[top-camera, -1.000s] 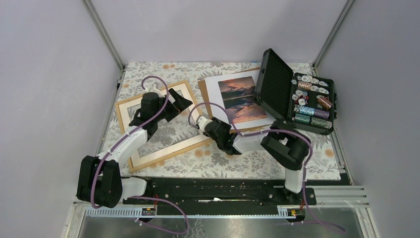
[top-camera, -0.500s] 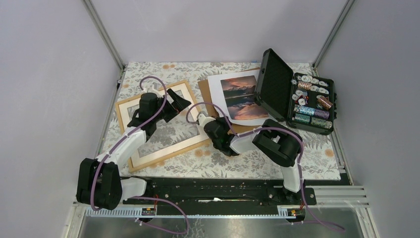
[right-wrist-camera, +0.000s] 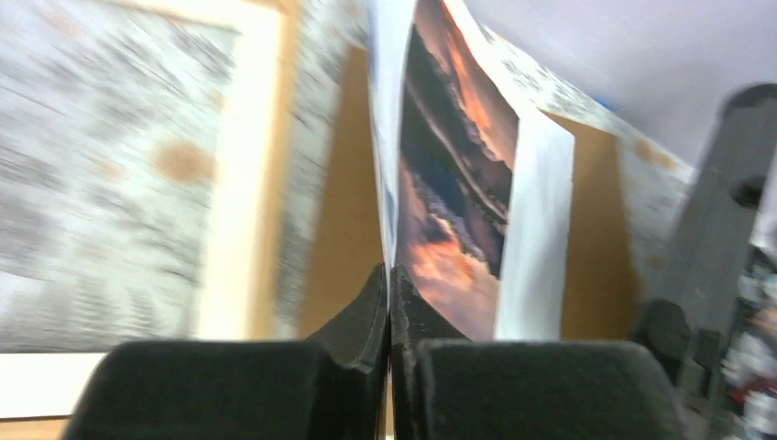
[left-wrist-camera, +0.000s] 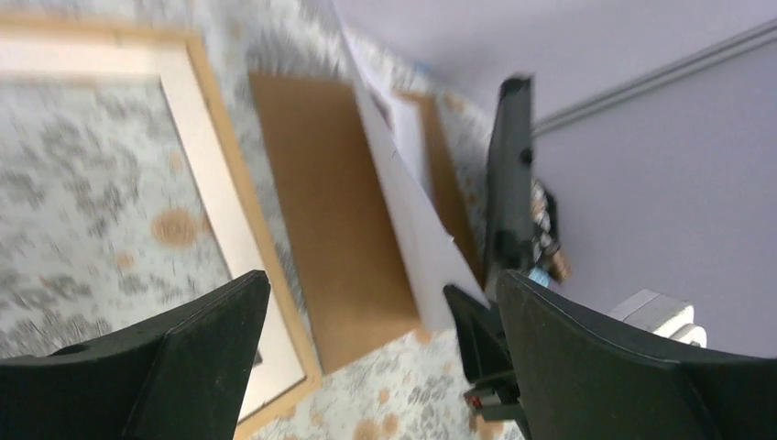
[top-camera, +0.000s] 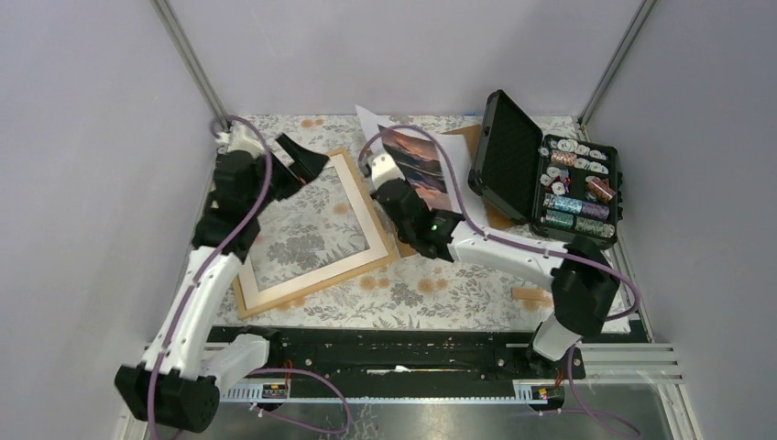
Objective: Put the photo into the frame
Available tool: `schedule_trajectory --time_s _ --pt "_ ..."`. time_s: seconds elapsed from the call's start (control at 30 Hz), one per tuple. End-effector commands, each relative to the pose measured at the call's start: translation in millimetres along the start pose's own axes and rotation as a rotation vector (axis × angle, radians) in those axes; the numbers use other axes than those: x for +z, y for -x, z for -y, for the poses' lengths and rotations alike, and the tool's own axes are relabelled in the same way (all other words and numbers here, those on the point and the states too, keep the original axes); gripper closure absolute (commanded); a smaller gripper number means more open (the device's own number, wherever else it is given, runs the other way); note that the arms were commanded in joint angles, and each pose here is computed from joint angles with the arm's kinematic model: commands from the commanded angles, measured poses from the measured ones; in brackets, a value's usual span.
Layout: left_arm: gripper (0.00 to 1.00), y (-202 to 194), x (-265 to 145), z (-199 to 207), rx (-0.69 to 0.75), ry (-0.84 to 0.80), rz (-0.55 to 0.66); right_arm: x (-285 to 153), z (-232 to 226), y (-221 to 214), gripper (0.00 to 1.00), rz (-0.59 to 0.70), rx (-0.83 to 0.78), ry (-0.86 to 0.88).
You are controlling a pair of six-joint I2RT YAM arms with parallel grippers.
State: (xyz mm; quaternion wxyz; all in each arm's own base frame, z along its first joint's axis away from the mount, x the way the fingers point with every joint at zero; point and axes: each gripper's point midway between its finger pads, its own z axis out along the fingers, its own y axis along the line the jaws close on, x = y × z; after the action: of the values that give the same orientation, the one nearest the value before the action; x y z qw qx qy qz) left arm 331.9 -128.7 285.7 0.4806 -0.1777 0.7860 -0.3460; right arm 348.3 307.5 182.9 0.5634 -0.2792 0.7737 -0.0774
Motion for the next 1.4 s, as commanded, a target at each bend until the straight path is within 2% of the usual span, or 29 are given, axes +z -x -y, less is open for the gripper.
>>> schedule_trajectory --time_s 0.0,0.07,0.13,0.23,0.3,0.37,0.53,0.63,0.7,0.8,0.9,1.07,1.23,1.37 --pt "0.01 87.5 -77.0 54.6 0.108 -0.007 0.283 -50.4 -31.1 82.1 1.00 0.071 0.327 0.264" --pt "0.01 111.5 -111.7 78.6 0.123 -0.035 0.373 -74.9 -42.5 127.2 1.00 0.135 0.425 0.377" --pt "0.01 130.8 -147.0 98.4 0.124 -0.065 0.466 -104.5 -55.6 173.4 1.00 0.192 0.587 0.529" --pt "0.01 144.8 -190.3 119.6 0.132 -0.118 0.561 -147.8 -70.4 231.2 1.00 0.263 0.818 0.796" --pt "0.01 147.7 -206.7 124.4 0.139 -0.128 0.593 -165.5 -73.5 253.0 1.00 0.294 0.952 0.909" --pt "0.01 147.5 -211.4 123.4 0.145 -0.120 0.598 -165.7 -69.7 253.4 1.00 0.312 1.072 0.918" --pt "0.01 135.5 -194.7 112.8 0.159 -0.094 0.533 -118.9 -39.8 204.4 1.00 0.329 1.312 0.729" --pt "0.01 127.7 -181.7 106.9 0.169 -0.084 0.489 -97.2 -21.3 184.6 1.00 0.337 1.351 0.715" --pt "0.01 125.5 -174.3 104.3 0.173 -0.078 0.470 -107.3 -13.0 212.7 1.00 0.395 1.293 0.764" --pt "0.01 128.2 -172.9 104.0 0.167 -0.074 0.480 -124.0 -41.6 258.4 1.00 0.372 1.229 0.979" --pt "0.01 138.9 -186.7 110.4 0.189 -0.082 0.541 -129.1 -81.2 291.2 1.00 0.339 1.237 1.137" --pt "0.01 161.7 -217.1 115.0 0.227 -0.017 0.633 -164.7 -114.2 353.0 1.00 0.393 1.195 1.361" --pt "0.01 170.6 -244.0 119.2 0.233 -0.018 0.716 -161.8 -88.5 369.7 1.00 0.455 1.251 1.368" --pt "0.01 168.0 -238.4 114.5 0.232 -0.007 0.706 -130.8 -58.4 343.6 1.00 0.427 1.341 1.318"
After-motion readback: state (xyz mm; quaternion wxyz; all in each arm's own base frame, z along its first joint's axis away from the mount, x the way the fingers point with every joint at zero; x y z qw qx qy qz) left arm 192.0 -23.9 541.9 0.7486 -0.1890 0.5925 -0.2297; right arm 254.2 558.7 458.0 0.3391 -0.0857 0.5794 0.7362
